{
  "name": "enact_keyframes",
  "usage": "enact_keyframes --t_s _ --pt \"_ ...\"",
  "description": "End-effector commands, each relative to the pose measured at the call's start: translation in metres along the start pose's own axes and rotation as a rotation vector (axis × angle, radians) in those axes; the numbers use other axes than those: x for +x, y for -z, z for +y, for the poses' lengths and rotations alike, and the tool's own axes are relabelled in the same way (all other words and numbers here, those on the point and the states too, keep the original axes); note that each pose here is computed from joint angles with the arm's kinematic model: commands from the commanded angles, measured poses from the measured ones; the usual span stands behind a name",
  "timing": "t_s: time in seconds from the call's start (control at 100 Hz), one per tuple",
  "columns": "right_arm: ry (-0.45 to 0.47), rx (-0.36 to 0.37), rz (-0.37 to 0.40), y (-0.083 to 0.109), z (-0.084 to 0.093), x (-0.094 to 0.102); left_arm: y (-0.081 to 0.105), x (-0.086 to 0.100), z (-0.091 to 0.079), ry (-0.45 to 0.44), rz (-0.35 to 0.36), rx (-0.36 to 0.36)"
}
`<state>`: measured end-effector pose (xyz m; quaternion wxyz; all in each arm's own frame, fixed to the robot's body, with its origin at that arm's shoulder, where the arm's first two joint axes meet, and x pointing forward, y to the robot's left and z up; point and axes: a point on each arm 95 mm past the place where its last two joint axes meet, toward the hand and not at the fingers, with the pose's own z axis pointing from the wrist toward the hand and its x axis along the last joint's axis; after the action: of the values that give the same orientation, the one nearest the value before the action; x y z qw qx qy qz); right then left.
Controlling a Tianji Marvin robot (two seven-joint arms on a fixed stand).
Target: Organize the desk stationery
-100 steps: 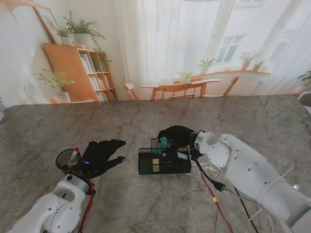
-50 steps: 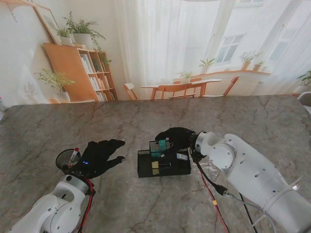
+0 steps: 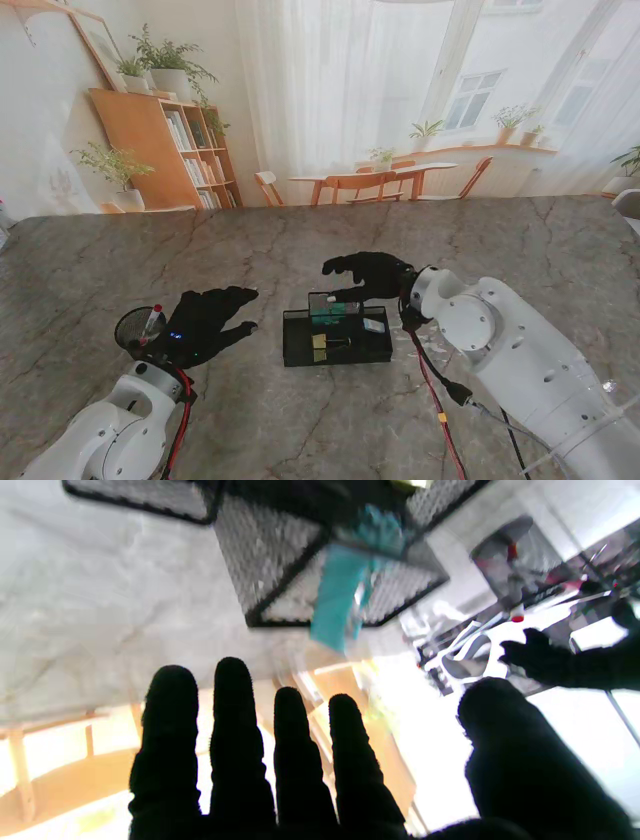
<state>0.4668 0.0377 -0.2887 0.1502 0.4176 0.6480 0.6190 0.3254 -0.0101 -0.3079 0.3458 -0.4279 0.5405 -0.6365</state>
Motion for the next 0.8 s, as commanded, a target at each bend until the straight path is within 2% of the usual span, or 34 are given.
enact_keyframes --t_s 0.0,0.12,0.22,0.34,0.4,0.63,0.79 --pt "0.006 -0.044 0.004 0.004 0.008 0.007 0.001 0.004 0.001 0.012 0.011 0.000" --pt "0.006 -0.155 -0.033 0.018 0.019 0.017 -0.003 0.007 0.003 0.018 0.024 -0.010" --pt "-0.008 -0.239 -0.083 0.031 0.018 0.024 -0.010 0.012 0.005 0.036 0.038 -0.042" --pt "-0.041 -0.332 -0.158 0.044 0.004 0.026 -0.026 0.018 0.008 0.069 0.062 -0.093" --pt "-0.053 -0.356 -0.196 0.050 -0.006 0.026 -0.035 0.021 0.006 0.066 0.077 -0.108" --pt "-0.098 -0.483 -0.412 0.068 -0.042 0.022 -0.078 0.024 -0.014 -0.036 0.154 -0.164" --pt "-0.110 -0.520 -0.489 0.079 -0.060 0.018 -0.109 0.030 -0.014 -0.027 0.196 -0.224"
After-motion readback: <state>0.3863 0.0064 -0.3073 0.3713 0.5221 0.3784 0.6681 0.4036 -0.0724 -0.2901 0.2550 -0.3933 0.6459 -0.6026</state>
